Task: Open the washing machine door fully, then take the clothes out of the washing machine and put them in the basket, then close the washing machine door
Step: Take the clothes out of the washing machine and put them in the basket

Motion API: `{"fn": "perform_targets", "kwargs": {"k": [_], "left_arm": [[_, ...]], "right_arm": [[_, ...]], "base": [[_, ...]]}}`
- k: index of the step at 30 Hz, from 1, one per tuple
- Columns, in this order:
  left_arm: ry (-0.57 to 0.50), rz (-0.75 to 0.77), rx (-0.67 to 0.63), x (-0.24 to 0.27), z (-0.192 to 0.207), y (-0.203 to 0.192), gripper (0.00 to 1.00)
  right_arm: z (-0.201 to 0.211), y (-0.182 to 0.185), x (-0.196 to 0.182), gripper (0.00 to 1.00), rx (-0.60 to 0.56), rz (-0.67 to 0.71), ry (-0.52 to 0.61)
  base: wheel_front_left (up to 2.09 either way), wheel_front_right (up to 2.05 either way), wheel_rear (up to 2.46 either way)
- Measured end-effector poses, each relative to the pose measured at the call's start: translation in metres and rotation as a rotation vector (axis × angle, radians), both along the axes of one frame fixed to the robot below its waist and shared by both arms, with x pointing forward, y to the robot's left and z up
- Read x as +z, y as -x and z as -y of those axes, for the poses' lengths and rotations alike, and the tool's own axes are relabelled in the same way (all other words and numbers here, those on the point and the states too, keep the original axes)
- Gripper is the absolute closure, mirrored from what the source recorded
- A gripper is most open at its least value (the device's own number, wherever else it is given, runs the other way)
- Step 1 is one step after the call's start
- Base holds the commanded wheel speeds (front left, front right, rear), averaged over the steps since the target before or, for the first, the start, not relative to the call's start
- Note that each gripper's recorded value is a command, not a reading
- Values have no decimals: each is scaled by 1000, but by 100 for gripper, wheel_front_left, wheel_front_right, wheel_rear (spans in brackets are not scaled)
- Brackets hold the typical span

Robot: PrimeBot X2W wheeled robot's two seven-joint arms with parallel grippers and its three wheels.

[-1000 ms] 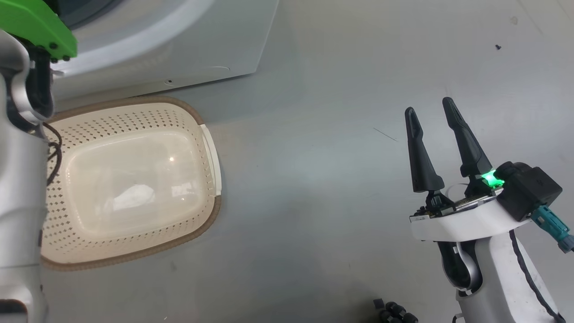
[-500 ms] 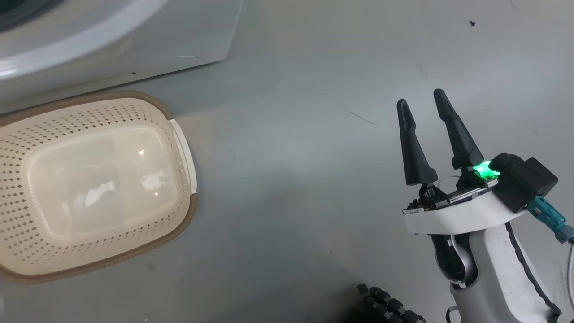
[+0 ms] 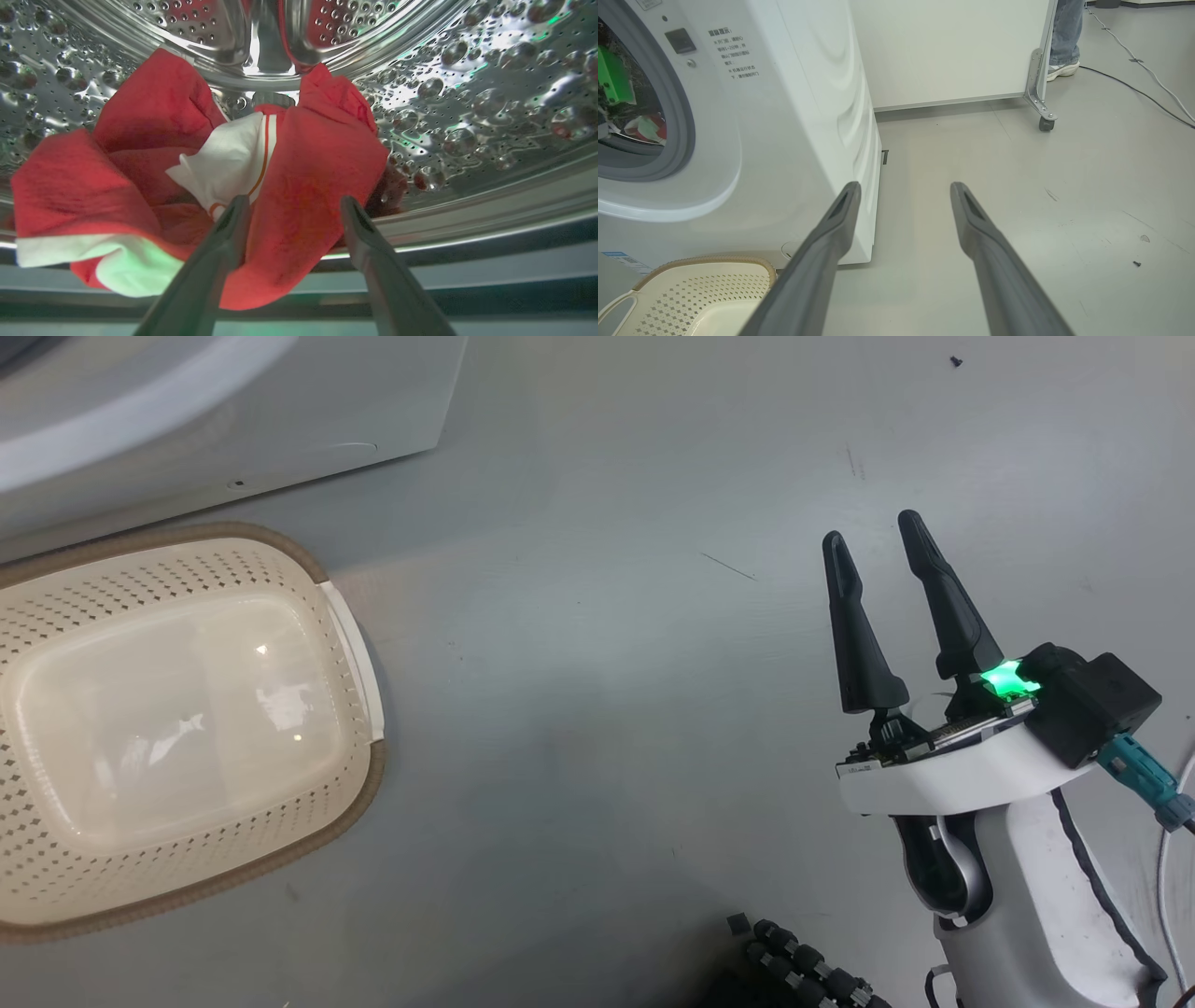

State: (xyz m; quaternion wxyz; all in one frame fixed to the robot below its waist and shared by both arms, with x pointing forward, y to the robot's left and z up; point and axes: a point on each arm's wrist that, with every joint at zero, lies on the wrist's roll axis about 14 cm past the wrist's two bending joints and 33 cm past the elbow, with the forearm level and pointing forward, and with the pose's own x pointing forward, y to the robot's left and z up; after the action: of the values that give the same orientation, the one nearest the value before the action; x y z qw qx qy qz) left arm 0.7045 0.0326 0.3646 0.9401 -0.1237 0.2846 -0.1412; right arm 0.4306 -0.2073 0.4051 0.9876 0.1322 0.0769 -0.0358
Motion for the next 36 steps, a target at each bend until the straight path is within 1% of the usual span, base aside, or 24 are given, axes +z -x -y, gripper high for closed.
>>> {"fn": "perform_targets", "kwargs": {"k": [5,18,19,21,22,23,32,36], "left_arm": [[-36,-73,-9,-14,-6,5,0],[-64,-210,-20,-37,-10,16,0],[-64,-220,-22,-38,-10,17,2],[-55,-234,-22,-40,-9,19,43],[-56,-242,-23,-41,-9,20,75],[-57,-249,-24,-43,-9,21,100],[-59,-256,-12,-45,-13,21,100],[-44,-230,2,-39,-14,19,100]], "right_arm": [[0,0,-1,0,0,-3,0],[0,-1,-2,0,2,-3,0],[0,-1,-2,0,1,-3,0],[0,-1,-2,0,0,-3,1],[1,-1,-2,0,-1,-3,1],[1,-1,-2,0,-2,-3,2],[2,-7,1,0,0,12,6],[3,-7,2,0,-2,16,8]], "base": [[0,0,0],[0,0,0],[0,0,0],[0,0,0],[0,0,0],[0,0,0],[0,0,0],[0,0,0]]}}
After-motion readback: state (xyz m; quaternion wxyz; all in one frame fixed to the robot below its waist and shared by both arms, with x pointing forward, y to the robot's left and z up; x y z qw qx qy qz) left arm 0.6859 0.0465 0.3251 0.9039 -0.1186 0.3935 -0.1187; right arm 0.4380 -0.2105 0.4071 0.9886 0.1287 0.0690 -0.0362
